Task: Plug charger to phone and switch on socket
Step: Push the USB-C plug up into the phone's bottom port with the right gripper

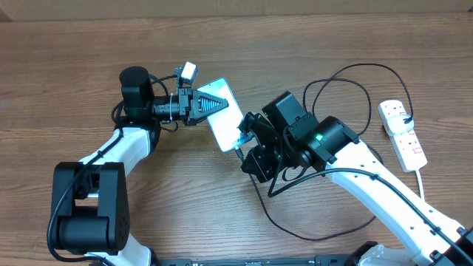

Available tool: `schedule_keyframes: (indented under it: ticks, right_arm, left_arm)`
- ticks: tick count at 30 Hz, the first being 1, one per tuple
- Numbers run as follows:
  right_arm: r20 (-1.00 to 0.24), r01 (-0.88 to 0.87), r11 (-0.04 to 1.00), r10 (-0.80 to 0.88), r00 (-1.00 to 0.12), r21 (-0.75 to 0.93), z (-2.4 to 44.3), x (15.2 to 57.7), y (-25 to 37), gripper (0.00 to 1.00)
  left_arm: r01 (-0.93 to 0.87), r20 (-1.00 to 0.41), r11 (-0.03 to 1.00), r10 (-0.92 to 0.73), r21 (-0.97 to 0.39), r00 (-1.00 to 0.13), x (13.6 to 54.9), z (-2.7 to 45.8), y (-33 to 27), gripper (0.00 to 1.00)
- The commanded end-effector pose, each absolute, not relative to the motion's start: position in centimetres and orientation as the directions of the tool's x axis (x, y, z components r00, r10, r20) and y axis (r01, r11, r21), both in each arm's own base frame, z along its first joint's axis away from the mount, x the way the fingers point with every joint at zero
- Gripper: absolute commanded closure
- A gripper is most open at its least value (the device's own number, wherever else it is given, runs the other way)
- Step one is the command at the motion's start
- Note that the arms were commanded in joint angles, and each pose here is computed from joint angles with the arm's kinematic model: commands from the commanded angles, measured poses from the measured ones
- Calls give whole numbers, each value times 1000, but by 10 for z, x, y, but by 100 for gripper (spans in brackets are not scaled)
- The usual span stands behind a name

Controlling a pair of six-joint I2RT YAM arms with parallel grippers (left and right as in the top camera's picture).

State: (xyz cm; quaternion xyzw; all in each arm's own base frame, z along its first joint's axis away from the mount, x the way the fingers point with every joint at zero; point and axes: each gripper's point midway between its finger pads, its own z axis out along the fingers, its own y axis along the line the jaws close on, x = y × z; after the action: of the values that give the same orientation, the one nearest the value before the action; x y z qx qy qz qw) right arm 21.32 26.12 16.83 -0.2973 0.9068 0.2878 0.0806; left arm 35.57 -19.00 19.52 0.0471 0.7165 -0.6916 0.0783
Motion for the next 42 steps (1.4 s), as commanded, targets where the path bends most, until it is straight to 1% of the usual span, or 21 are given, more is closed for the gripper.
schedule_keyframes:
  ticks: [1,14,42]
  right_arm:
    - [-334,-590,682,-487,-807,431,175,219,257,96]
    - [-357,-599,673,-482,-800,434,177,222,260,96]
    - [-347,-596,661,-485,-803,456,178,219,263,96]
  left_arm:
    - [236,-236,24,-12,-971,-972,354,203,-192,96]
    - [249,-249,25,-11,-968,-968,354,203,-192,96]
    - [191,-192,27,-17,-981,-981,355,202,-193,96]
